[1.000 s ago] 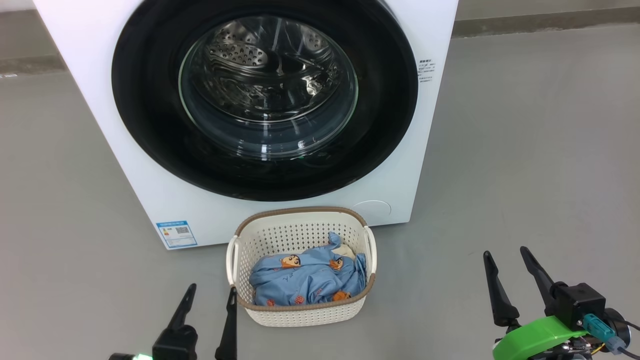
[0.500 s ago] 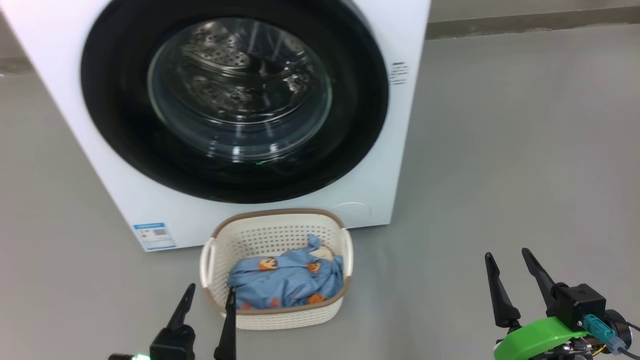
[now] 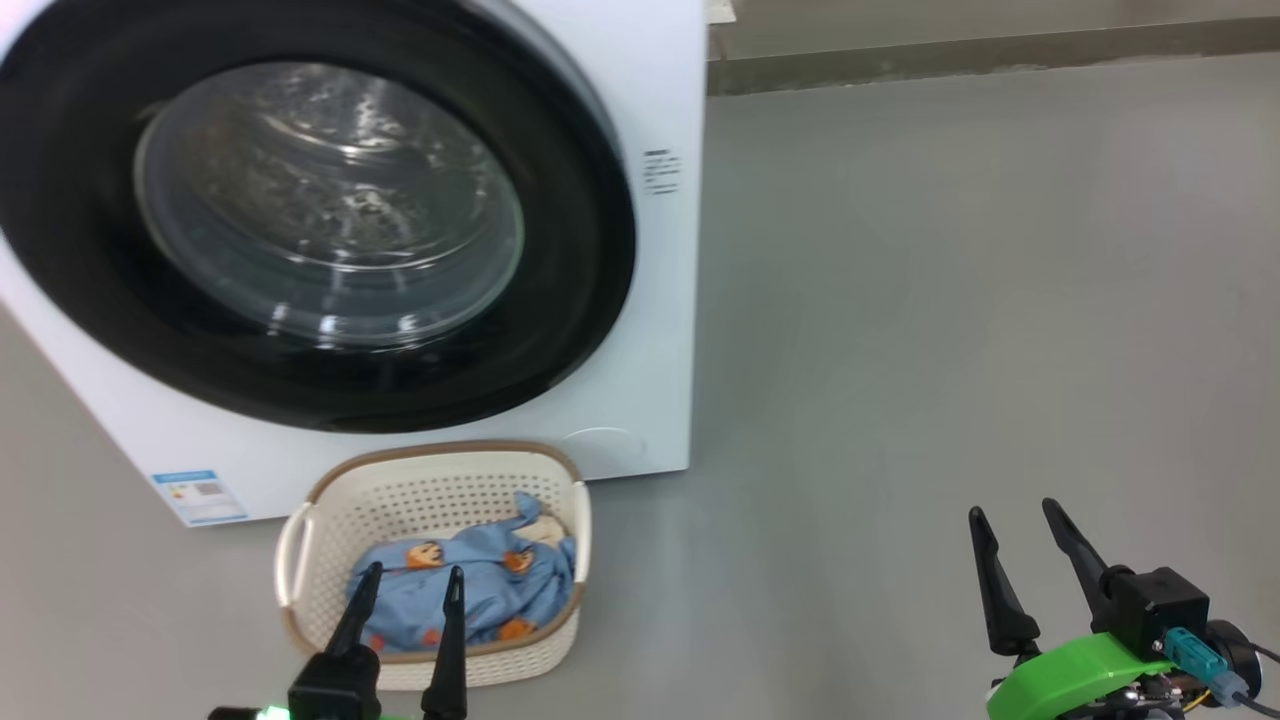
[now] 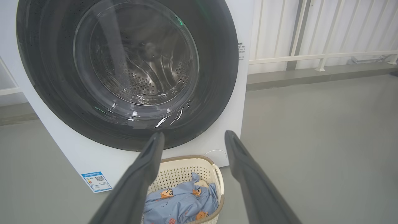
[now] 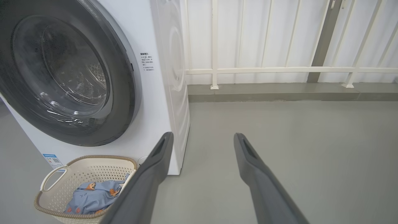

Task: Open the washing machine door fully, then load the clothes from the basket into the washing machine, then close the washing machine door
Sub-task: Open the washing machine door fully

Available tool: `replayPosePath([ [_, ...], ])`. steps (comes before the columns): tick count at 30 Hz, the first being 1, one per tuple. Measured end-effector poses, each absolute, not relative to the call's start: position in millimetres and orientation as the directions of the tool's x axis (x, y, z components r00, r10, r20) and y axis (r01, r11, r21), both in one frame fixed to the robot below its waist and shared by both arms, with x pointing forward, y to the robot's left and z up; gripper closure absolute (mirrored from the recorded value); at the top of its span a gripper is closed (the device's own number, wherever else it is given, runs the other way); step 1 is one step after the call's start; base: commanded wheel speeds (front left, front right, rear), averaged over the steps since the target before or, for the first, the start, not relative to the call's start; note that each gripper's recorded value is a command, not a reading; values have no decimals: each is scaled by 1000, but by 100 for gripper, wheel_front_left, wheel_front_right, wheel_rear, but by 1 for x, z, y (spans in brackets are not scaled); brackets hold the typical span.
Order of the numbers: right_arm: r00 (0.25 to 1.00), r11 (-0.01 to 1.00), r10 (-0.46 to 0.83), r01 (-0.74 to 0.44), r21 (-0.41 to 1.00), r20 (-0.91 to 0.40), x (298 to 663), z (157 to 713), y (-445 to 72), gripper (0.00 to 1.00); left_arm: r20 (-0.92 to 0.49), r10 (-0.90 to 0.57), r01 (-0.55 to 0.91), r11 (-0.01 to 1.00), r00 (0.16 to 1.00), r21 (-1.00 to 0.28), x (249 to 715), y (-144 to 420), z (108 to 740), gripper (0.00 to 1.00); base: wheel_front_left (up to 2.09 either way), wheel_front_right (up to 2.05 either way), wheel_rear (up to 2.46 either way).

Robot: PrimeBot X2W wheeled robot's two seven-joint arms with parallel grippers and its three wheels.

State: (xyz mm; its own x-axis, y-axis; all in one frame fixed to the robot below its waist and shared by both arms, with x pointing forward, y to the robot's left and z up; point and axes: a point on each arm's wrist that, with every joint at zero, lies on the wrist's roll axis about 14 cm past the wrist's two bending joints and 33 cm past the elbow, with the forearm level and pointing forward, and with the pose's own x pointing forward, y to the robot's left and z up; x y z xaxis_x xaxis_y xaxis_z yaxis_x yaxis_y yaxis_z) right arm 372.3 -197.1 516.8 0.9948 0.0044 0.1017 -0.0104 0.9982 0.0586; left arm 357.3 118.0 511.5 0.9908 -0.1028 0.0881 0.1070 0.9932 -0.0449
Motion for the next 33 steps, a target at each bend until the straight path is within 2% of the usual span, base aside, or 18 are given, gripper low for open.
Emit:
replayPosePath([
  [8,993,998,4,-11,57,118,375,523,-198,0,94,-99,104,993,991,-47,358,119,513,0,56,54,-110],
  [33,990,998,25,-33,55,139,374,530,-191,0,111,-85,89,996,990,-32,352,122,518,0,1,1,-2],
])
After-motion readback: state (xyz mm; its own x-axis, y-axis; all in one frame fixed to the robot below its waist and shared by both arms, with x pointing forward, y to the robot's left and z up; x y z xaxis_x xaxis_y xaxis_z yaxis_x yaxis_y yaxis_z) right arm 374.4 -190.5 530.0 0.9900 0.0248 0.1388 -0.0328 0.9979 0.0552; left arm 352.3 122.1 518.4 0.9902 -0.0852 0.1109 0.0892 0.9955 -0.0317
